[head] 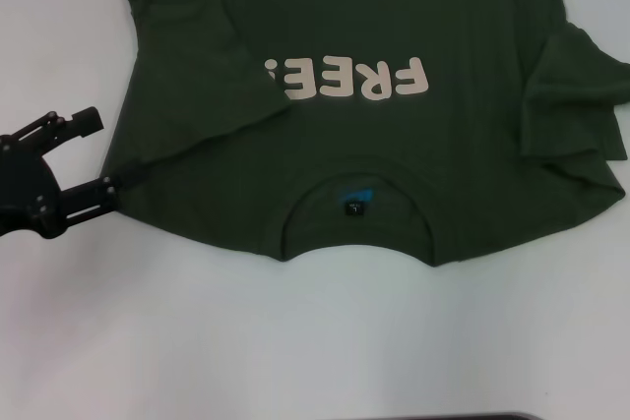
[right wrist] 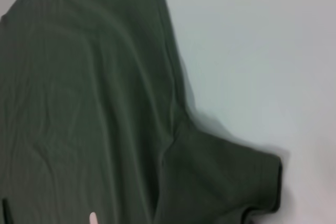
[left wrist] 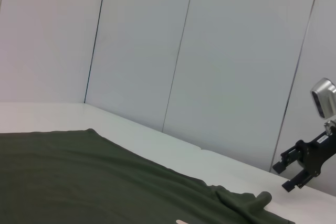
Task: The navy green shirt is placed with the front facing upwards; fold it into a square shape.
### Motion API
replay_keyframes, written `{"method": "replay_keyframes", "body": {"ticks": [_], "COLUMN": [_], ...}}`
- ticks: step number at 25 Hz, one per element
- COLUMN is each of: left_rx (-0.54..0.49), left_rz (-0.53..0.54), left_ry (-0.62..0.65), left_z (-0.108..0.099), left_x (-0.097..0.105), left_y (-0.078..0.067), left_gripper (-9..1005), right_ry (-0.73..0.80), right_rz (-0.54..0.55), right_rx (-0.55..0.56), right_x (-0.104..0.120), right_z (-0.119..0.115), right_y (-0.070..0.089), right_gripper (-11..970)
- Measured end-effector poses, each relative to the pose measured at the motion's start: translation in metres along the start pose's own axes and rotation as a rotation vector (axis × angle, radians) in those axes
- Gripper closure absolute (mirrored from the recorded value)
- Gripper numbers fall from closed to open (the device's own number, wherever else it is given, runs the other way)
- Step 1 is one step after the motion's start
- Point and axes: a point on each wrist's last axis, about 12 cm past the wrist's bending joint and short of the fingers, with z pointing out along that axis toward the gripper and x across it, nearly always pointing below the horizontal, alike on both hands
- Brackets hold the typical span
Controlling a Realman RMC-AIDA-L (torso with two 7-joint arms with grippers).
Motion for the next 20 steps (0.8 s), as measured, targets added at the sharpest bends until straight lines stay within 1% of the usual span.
{"method": "replay_keyframes", "body": {"ticks": [3, 6, 13, 20], "left_rx": [0.001, 0.001, -0.005, -0.007], "left_rz": [0.003, 0.002, -0.003, -0.007], "left_ry": [-0.001, -0.002, -0.002, -0.001], "left_z": [0.001, 0.002, 0.001, 0.000], "left_x": [0.000, 0.000, 0.001, 0.002], "left_y": [0.000, 0.000, 0.000, 0.000], "left_gripper": [135, 135, 136, 136], "right_ry": [-0.008, -0.002, -0.020, -0.044], "right_rz": [0.016, 0.025, 0.031, 0.029], "right_rx": [0.007, -0.001, -0.011, -0.009], "right_x": [0.001, 0.003, -0.001, -0.003], "right_z": [0.007, 0.012, 0.014, 0.020], "right_y": [-0.002, -0.001, 0.003, 0.006], "right_gripper": [155, 155, 156, 156]}}
